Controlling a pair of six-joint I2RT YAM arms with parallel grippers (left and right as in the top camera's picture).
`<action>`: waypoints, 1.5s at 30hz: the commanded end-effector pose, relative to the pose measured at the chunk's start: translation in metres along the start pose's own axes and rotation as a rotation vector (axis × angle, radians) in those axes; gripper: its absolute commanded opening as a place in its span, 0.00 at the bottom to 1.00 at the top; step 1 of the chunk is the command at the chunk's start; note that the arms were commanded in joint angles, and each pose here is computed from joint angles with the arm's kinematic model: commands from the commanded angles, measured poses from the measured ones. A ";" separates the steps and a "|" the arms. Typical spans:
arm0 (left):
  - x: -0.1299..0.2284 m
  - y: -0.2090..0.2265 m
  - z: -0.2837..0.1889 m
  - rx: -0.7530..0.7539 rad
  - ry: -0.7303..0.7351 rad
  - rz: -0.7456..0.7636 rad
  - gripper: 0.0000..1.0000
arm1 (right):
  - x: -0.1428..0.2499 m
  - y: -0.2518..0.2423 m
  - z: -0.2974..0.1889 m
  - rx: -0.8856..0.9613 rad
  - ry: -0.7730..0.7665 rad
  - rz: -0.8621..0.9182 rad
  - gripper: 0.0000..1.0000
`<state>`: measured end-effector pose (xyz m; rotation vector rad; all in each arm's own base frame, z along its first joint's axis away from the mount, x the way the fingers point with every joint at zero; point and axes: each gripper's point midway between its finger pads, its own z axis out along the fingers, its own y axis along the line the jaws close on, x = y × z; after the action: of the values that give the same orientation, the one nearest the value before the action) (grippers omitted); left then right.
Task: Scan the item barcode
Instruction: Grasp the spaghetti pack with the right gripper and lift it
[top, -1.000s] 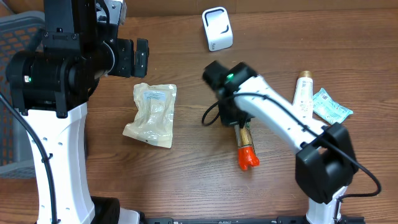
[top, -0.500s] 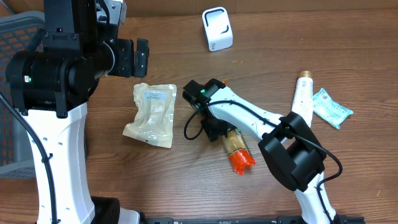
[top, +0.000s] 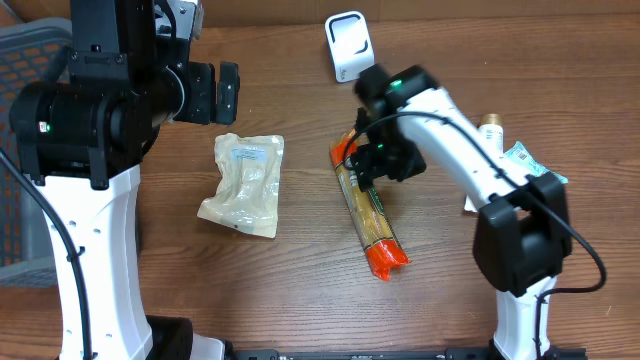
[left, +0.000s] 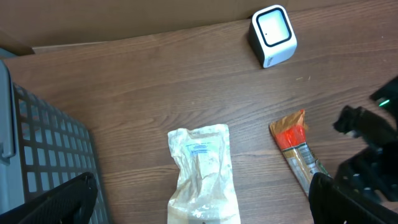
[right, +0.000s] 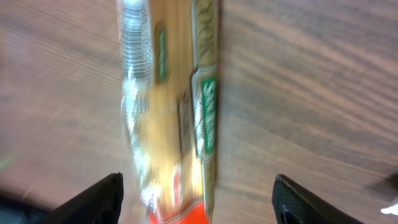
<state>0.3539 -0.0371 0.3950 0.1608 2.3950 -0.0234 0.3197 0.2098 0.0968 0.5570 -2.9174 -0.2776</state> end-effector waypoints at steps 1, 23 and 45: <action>-0.001 0.000 0.002 -0.001 0.001 -0.006 0.99 | 0.013 0.030 -0.003 -0.252 0.015 -0.152 0.80; -0.001 0.000 0.002 -0.001 0.001 -0.006 1.00 | 0.050 0.014 0.101 -0.272 0.108 -0.100 0.46; -0.001 0.000 0.002 -0.001 0.001 -0.006 0.99 | 0.005 -0.040 0.003 0.603 -0.190 0.112 0.04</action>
<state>0.3539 -0.0371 0.3949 0.1608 2.3954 -0.0234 0.3153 0.1747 0.0550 0.4597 -3.0225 0.2189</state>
